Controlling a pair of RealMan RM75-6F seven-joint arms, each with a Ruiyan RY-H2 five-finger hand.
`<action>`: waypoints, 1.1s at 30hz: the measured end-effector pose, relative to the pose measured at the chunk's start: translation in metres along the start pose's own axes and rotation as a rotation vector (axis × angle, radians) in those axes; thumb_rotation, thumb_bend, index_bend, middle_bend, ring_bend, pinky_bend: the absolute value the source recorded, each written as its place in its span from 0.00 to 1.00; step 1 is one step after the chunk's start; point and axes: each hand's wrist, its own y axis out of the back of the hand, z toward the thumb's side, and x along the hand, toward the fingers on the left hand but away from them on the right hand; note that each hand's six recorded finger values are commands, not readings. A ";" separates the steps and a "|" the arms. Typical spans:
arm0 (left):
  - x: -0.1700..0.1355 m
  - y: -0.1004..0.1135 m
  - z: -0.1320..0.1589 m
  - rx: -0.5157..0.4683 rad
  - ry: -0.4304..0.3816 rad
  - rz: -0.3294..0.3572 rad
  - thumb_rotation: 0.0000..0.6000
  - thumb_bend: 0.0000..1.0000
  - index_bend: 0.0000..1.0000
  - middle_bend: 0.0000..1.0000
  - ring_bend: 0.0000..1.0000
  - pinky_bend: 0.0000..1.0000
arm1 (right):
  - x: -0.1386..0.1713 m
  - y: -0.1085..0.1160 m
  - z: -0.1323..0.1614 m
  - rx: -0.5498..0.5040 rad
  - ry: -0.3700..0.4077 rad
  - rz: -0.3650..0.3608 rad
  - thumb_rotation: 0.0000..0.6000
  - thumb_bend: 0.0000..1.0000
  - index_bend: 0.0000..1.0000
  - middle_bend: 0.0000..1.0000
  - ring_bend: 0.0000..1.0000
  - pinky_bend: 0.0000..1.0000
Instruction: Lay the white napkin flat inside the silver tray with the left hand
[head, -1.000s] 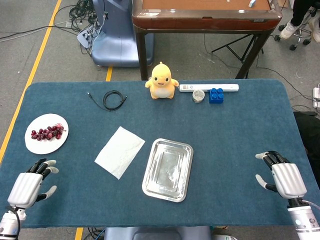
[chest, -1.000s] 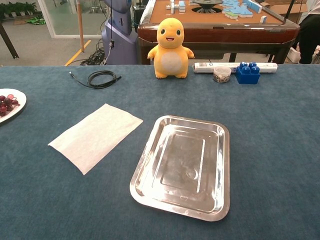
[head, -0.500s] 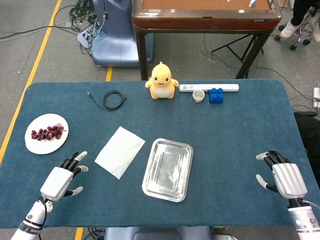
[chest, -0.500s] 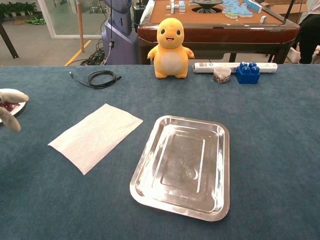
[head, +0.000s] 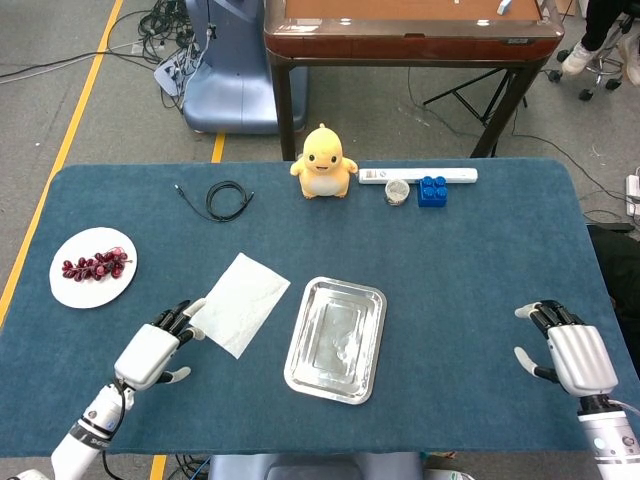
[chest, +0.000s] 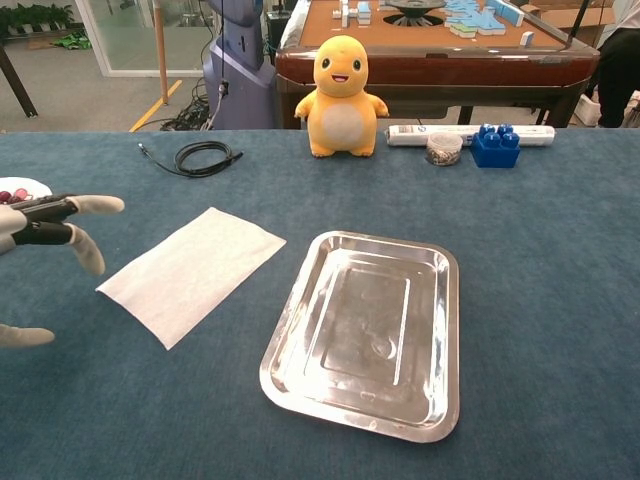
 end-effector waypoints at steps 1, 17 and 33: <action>0.003 -0.001 0.003 0.001 -0.010 0.000 1.00 0.13 0.41 0.04 0.00 0.18 | 0.000 0.001 0.000 -0.001 -0.001 -0.002 1.00 0.28 0.33 0.32 0.20 0.38; 0.030 -0.016 0.027 -0.007 -0.038 -0.035 1.00 0.27 0.43 0.04 0.00 0.18 | 0.002 0.012 -0.006 -0.022 -0.014 -0.030 1.00 0.28 0.33 0.32 0.20 0.38; 0.045 -0.029 0.022 0.015 0.060 -0.097 1.00 0.29 0.43 0.01 0.00 0.18 | 0.002 0.014 -0.008 -0.027 -0.019 -0.035 1.00 0.28 0.33 0.32 0.20 0.38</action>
